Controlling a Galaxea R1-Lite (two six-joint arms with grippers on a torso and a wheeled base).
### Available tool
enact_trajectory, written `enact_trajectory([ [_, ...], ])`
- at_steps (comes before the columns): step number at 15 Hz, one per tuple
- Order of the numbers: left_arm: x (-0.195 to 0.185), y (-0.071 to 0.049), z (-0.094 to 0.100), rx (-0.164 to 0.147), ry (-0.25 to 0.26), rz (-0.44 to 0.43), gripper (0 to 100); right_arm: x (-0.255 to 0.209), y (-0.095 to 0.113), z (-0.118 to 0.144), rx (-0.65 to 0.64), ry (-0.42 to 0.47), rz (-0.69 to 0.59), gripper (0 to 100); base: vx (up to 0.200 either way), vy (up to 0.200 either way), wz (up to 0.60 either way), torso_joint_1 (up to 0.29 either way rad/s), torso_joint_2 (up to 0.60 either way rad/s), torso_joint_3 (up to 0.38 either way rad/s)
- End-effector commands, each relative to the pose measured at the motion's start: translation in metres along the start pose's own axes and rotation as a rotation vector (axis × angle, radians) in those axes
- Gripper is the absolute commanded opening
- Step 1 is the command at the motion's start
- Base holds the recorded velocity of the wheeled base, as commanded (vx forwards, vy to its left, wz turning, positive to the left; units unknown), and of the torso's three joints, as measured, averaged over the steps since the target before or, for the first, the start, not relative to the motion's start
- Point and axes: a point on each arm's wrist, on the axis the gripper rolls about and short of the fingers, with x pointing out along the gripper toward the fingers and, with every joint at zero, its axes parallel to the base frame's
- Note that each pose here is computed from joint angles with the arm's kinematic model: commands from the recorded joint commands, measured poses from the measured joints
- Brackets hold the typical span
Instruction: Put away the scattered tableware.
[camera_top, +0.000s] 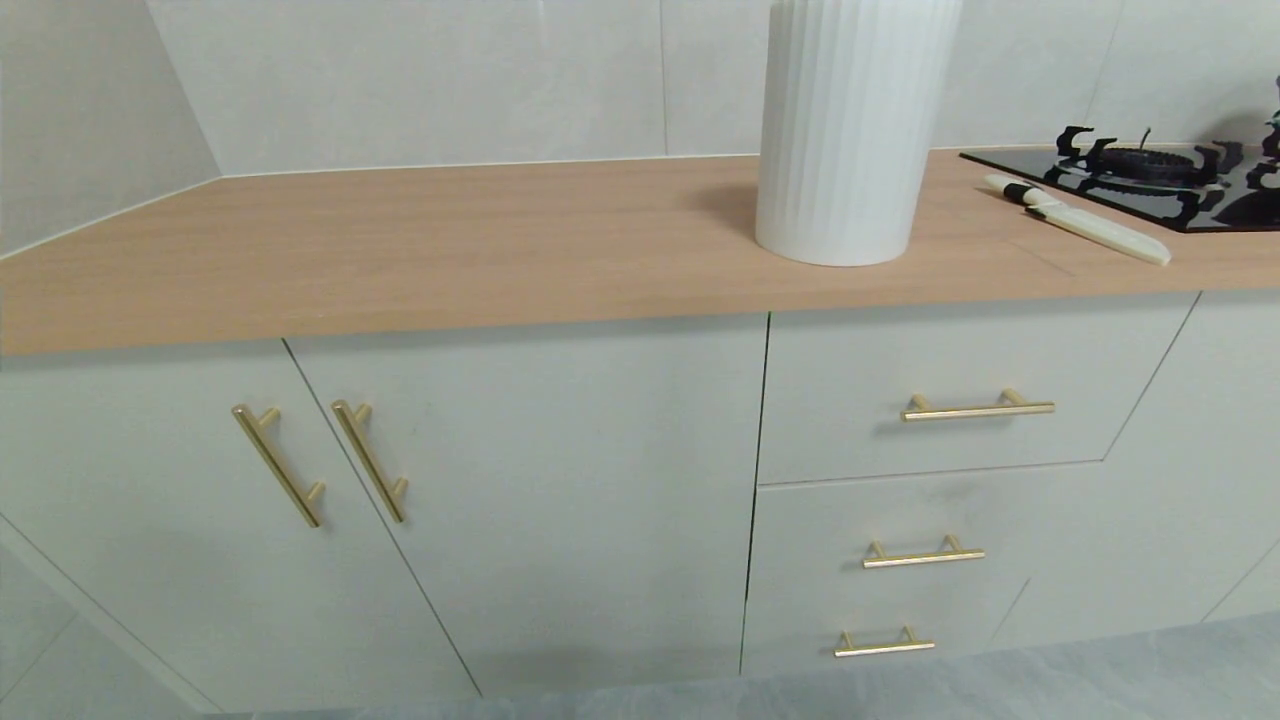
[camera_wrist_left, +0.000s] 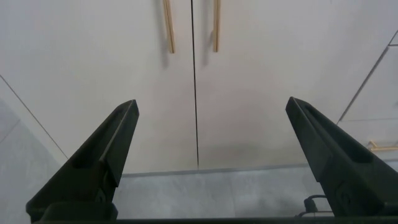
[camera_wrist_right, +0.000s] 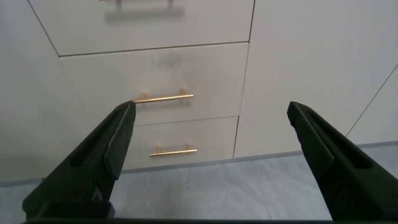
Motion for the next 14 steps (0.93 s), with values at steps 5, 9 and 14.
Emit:
enact_trajectory([
  [5,0.0001,0.0,0.0001,0.0,0.001,0.0,100,0.0001,0.0,0.0001,-0.002,0.001,0.0,100,0.0,0.0,0.12,0.0,0.0,0.001],
  [9,0.0002,0.0,-0.0005,0.0,0.004,0.0,100,0.0001,0.0,0.0001,-0.002,0.001,0.0,100,0.0,0.0,0.0,0.0,0.0,0.0],
  [14,0.0001,0.0,0.0001,0.001,0.001,0.0,100,0.0001,0.0,0.0001,-0.002,0.001,0.0,100,0.0,-0.04,0.0,0.0,0.0,0.001],
])
